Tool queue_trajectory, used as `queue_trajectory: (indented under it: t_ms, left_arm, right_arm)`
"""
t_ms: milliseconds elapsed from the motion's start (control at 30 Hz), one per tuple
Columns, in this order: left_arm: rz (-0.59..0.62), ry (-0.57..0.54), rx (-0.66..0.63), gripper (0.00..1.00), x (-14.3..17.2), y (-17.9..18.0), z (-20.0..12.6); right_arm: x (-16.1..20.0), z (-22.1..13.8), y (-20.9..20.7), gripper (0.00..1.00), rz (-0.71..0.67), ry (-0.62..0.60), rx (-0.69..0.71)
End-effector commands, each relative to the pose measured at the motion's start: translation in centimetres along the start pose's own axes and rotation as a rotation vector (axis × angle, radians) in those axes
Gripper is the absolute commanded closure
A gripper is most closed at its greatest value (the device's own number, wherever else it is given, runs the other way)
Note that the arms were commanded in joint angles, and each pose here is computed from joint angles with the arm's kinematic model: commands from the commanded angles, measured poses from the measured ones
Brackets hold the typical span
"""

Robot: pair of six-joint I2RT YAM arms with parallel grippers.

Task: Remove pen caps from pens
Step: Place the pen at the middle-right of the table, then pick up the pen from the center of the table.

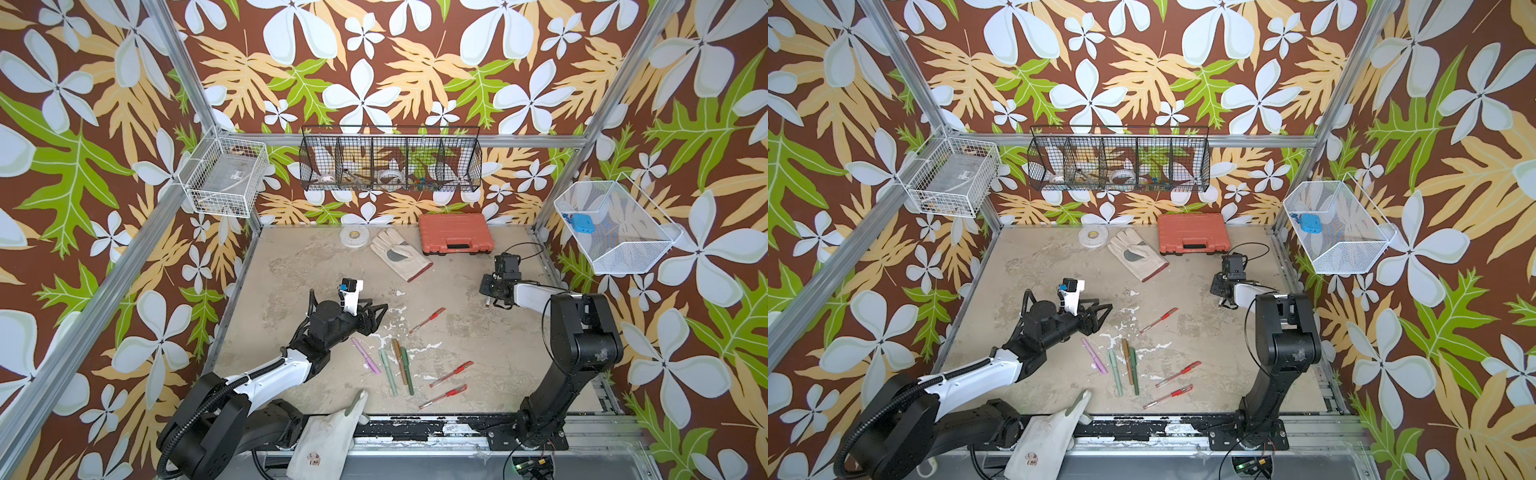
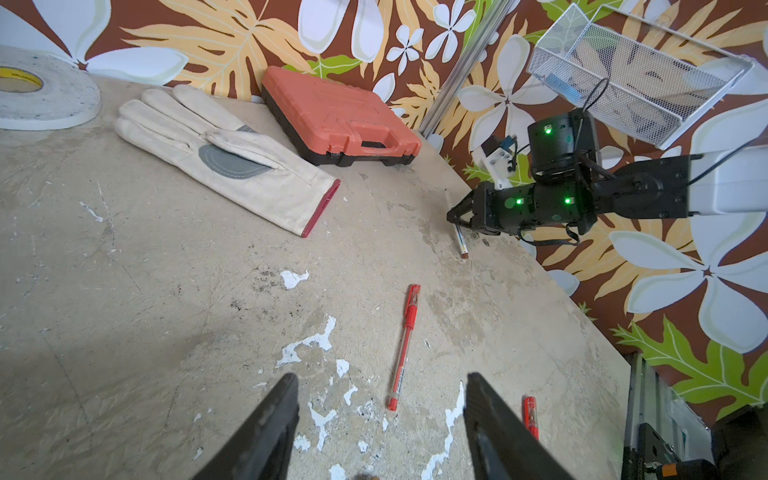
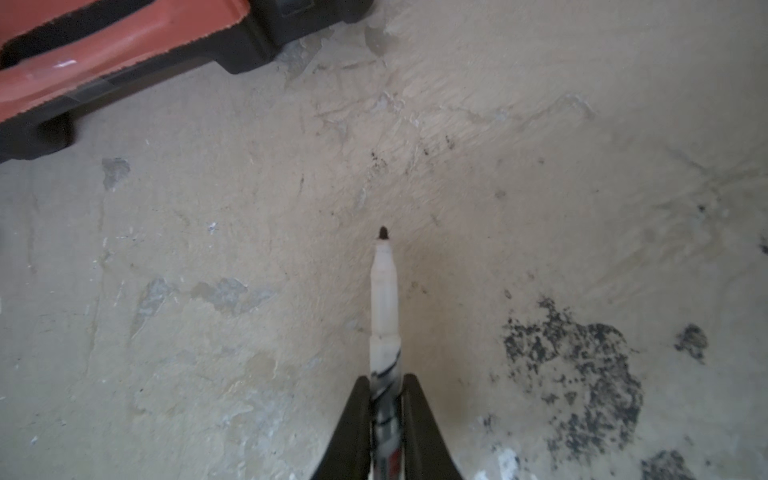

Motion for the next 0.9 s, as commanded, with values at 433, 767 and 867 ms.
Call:
queue_trajectory:
  t_ms: [433, 767, 867]
  left_arm:
    - [0.027, -0.066, 0.069, 0.34, -0.8, -0.7, -0.5]
    - [0.037, -0.080, 0.096, 0.34, -1.1, -1.1, -0.8]
    - [0.055, -0.081, 0.116, 0.34, -1.1, -1.5, -0.8]
  right_arm:
    - [-1.0, -2.6, 0.4, 0.55, -0.014, -0.019, -0.035]
    - [-0.9, -9.3, 2.0, 0.45, -0.075, -0.129, -0.179]
    - [0.6, -10.8, 2.8, 0.46, -0.123, -0.125, -0.236]
Point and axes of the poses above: each gripper's point midway between its finger pads, its own z axis out along the fingers, its own y axis along the line the jaws close on, x = y × z, the point moved 10 cm from there along -z, back along the fingers, and after that the axes turned 14 degrees about z, right-handed, at the moved point
